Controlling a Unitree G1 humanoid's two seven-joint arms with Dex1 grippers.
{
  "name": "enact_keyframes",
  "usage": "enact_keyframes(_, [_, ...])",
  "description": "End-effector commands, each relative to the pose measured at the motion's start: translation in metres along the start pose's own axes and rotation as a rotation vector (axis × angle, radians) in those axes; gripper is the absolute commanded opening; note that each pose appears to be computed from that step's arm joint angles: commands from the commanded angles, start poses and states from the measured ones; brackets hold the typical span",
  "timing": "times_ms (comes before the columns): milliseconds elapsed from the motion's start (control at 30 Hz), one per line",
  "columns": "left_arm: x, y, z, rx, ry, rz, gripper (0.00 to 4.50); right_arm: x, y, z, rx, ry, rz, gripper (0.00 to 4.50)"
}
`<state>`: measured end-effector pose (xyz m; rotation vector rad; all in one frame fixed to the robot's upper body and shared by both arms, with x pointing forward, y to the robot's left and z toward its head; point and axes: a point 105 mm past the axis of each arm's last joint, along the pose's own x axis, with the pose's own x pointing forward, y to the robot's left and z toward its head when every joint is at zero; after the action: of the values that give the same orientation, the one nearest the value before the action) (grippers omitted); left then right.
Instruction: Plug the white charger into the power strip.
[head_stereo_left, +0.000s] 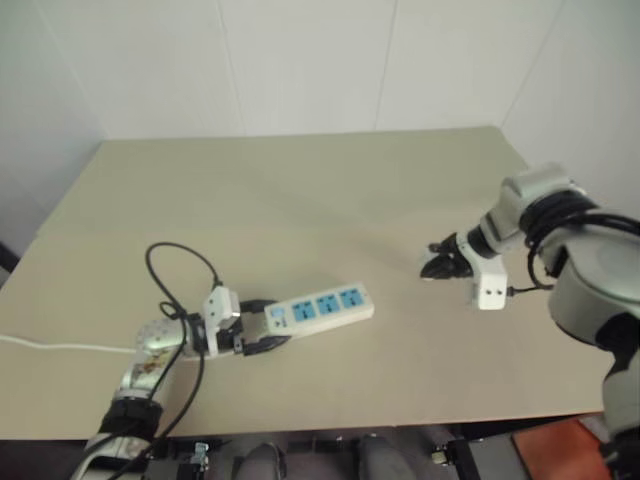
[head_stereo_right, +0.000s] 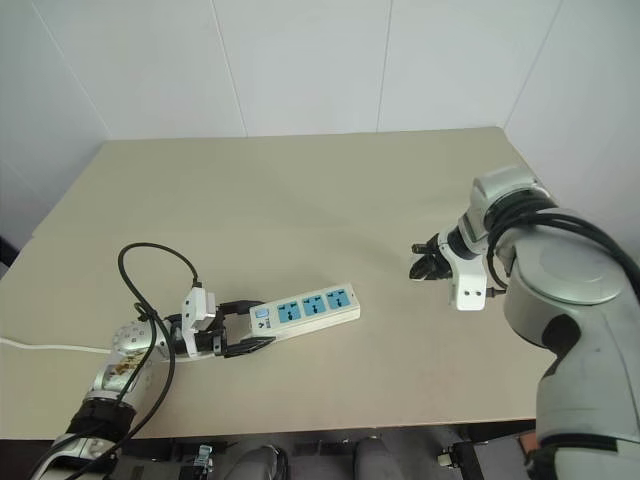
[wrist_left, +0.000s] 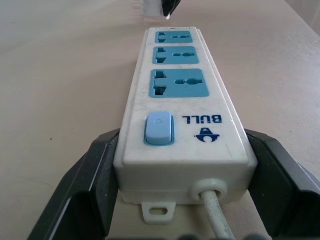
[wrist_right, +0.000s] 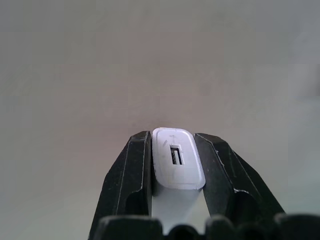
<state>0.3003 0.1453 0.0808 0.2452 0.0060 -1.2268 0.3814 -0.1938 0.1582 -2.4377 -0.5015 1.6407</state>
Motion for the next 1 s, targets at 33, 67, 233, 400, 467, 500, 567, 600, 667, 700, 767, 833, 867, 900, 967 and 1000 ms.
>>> enact_keyframes(33, [0.003,-0.003,0.002,0.020,0.011,-0.020,3.26,-0.038,-0.028,-0.017,0.246,0.122,-0.213,1.17])
enact_keyframes(67, [0.002,-0.003,0.002,0.020,0.011,-0.021,3.26,-0.045,-0.035,-0.016,0.329,0.119,-0.292,1.17])
enact_keyframes(233, [0.003,-0.005,0.004,0.016,0.001,-0.047,3.26,-0.067,-0.059,-0.025,0.717,0.160,-0.723,1.17])
enact_keyframes(400, [0.007,-0.005,0.013,0.027,-0.036,-0.130,3.26,-0.057,-0.070,-0.025,1.075,-0.010,-0.995,1.17])
enact_keyframes(467, [0.009,-0.003,0.016,0.035,-0.040,-0.186,3.26,-0.053,-0.071,-0.030,1.222,-0.138,-1.065,1.17])
enact_keyframes(500, [0.009,-0.003,0.017,0.037,-0.041,-0.199,3.26,-0.054,-0.072,-0.030,1.260,-0.198,-1.078,1.17])
enact_keyframes(567, [0.012,0.001,0.018,0.047,-0.033,-0.239,3.26,-0.049,-0.076,-0.027,1.325,-0.340,-1.113,1.17])
enact_keyframes(600, [0.014,0.003,0.018,0.045,-0.034,-0.254,3.26,-0.046,-0.078,-0.024,1.349,-0.412,-1.126,1.17])
enact_keyframes(667, [0.016,0.005,0.018,0.040,-0.041,-0.275,3.26,-0.044,-0.081,-0.022,1.378,-0.516,-1.146,1.17])
enact_keyframes(700, [0.016,0.005,0.018,0.034,-0.043,-0.286,3.26,-0.044,-0.083,-0.021,1.393,-0.568,-1.152,1.17])
enact_keyframes(767, [0.017,0.005,0.015,0.037,-0.033,-0.306,3.26,-0.042,-0.086,-0.019,1.418,-0.656,-1.151,1.17])
enact_keyframes(833, [0.018,0.005,0.013,0.040,-0.027,-0.312,3.26,-0.041,-0.088,-0.017,1.430,-0.727,-1.140,1.17])
enact_keyframes(867, [0.019,0.005,0.012,0.039,-0.028,-0.312,3.26,-0.040,-0.090,-0.015,1.430,-0.752,-1.132,1.17])
enact_keyframes(900, [0.019,0.005,0.011,0.040,-0.028,-0.311,3.26,-0.038,-0.092,-0.014,1.437,-0.777,-1.119,1.17])
enact_keyframes(967, [0.020,0.004,0.010,0.041,-0.027,-0.307,3.26,-0.034,-0.094,-0.011,1.444,-0.810,-1.093,1.17])
enact_keyframes(1000, [0.021,0.004,0.009,0.042,-0.024,-0.305,3.26,-0.031,-0.095,-0.010,1.465,-0.842,-1.077,1.17])
